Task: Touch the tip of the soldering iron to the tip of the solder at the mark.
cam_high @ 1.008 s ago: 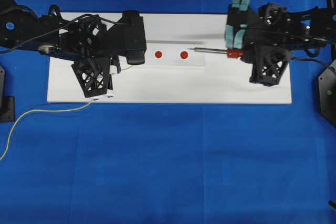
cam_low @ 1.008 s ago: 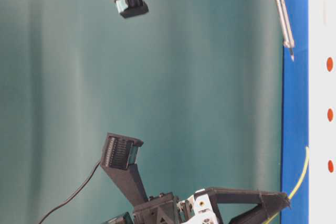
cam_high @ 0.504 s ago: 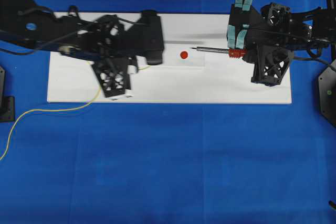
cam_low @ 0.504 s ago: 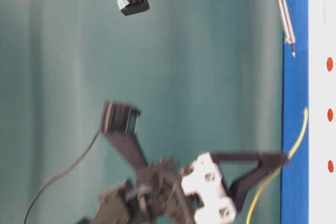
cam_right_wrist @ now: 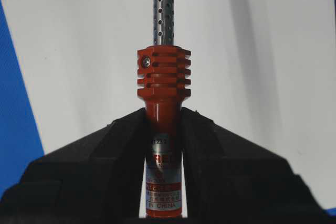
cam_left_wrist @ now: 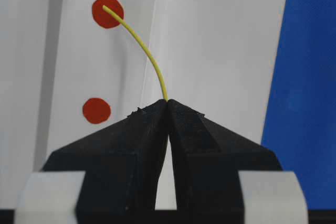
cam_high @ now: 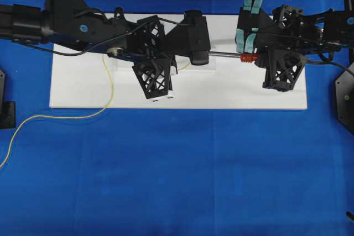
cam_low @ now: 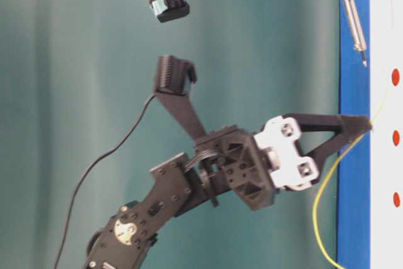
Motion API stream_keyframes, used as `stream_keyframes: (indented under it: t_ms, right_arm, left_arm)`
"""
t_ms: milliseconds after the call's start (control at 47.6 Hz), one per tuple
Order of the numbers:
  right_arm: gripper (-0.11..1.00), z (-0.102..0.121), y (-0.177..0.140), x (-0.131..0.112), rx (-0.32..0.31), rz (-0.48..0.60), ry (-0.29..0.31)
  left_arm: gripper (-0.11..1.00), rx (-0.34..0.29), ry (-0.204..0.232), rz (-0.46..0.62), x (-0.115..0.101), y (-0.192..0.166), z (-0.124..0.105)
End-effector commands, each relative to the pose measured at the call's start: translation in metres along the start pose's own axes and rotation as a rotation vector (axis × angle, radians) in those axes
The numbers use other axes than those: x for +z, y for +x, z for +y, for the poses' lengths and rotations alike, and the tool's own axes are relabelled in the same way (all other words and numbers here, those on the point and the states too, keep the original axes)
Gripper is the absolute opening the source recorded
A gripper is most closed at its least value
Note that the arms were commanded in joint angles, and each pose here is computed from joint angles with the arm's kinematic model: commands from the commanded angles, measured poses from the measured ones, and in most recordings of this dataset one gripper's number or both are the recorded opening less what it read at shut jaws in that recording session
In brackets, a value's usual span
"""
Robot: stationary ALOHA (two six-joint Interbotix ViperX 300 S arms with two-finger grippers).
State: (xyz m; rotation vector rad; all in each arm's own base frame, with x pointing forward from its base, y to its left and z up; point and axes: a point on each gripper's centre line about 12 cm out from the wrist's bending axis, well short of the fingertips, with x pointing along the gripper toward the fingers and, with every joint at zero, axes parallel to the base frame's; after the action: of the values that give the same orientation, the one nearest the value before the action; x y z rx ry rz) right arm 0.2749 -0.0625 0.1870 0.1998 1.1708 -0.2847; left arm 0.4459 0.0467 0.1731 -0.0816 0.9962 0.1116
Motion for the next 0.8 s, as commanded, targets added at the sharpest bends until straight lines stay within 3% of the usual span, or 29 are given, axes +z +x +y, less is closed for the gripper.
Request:
stream_keyframes:
  t_ms: [0, 777]
  right_arm:
    - [0.06, 0.001, -0.004, 0.005, 0.001, -0.026, -0.006]
    - [0.06, 0.009, 0.011, 0.016, 0.003, 0.002, -0.035]
  left_arm:
    - [0.02, 0.003, -0.002, -0.048, 0.012, -0.008, 0.003]
    - [0.02, 0.007, -0.013, 0.0, 0.001, -0.003, 0.004]
